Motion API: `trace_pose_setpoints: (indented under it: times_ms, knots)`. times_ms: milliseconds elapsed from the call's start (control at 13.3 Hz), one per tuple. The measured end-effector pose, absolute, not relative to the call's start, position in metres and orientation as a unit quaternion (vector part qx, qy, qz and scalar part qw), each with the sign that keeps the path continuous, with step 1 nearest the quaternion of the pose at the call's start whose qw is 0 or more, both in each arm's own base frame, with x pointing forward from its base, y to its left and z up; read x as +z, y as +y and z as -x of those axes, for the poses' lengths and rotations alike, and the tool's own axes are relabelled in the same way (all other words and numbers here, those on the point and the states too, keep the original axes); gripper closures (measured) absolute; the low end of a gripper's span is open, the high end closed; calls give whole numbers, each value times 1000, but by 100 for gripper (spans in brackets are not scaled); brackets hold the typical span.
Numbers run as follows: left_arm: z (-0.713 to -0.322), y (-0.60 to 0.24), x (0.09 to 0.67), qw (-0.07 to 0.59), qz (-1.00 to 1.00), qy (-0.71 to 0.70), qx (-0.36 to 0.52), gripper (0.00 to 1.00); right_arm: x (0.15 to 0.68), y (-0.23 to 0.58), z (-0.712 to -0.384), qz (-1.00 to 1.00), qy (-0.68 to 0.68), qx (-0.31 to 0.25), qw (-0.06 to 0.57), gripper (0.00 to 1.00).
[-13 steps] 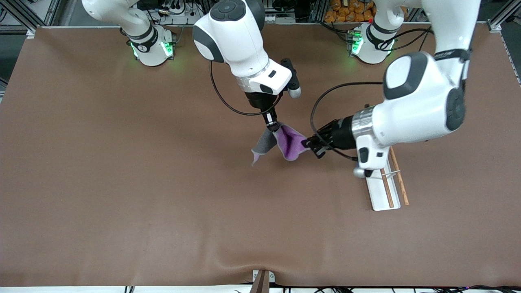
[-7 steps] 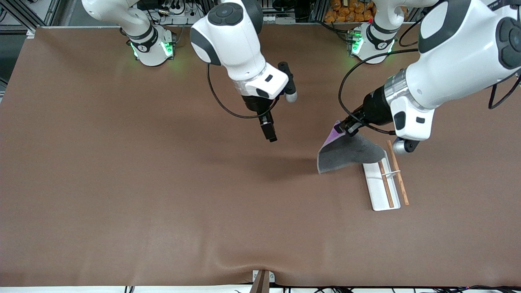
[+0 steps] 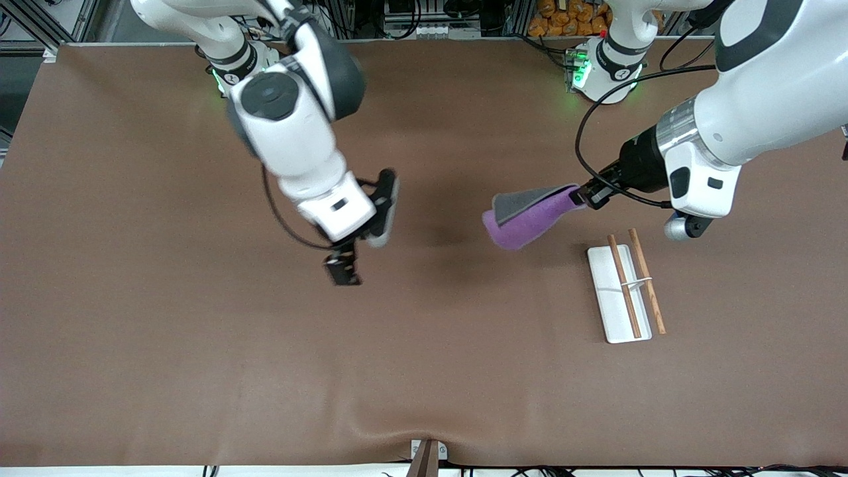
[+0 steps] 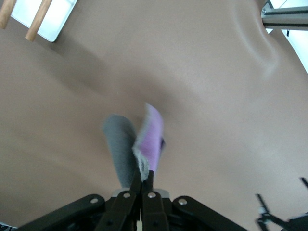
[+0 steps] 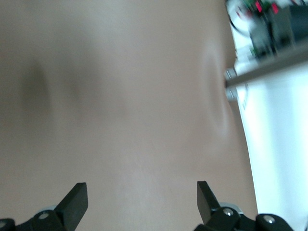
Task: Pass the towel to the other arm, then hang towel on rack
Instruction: 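Carry the towel with the left gripper while the right gripper withdraws, then drape the towel over the wooden dowels with the left gripper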
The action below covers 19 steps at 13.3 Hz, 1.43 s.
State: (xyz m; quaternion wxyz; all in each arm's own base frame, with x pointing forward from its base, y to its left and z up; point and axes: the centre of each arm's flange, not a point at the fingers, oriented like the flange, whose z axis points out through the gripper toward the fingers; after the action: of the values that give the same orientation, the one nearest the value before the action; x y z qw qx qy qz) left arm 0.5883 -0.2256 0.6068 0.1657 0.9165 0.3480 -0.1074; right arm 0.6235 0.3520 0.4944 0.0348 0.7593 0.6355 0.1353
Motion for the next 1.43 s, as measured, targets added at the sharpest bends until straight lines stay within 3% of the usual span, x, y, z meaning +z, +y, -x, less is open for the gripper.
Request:
trace_pose_setpoints:
  times_ms: [226, 452, 904, 1432]
  knots:
    - [-591, -217, 606, 166, -914, 354, -107, 98, 500, 221, -664, -826, 557, 81, 29, 0]
    - [-595, -207, 606, 167, -912, 361, -105, 98, 524, 115, -675, -880, 471, 66, 14, 0]
    - [-603, -182, 605, 170, -912, 361, -99, 98, 587, -11, -620, -963, 263, 63, 0, 0]
    - [-616, -130, 591, 170, -918, 344, -95, 98, 634, -25, -545, -999, 25, 13, -22, 0]
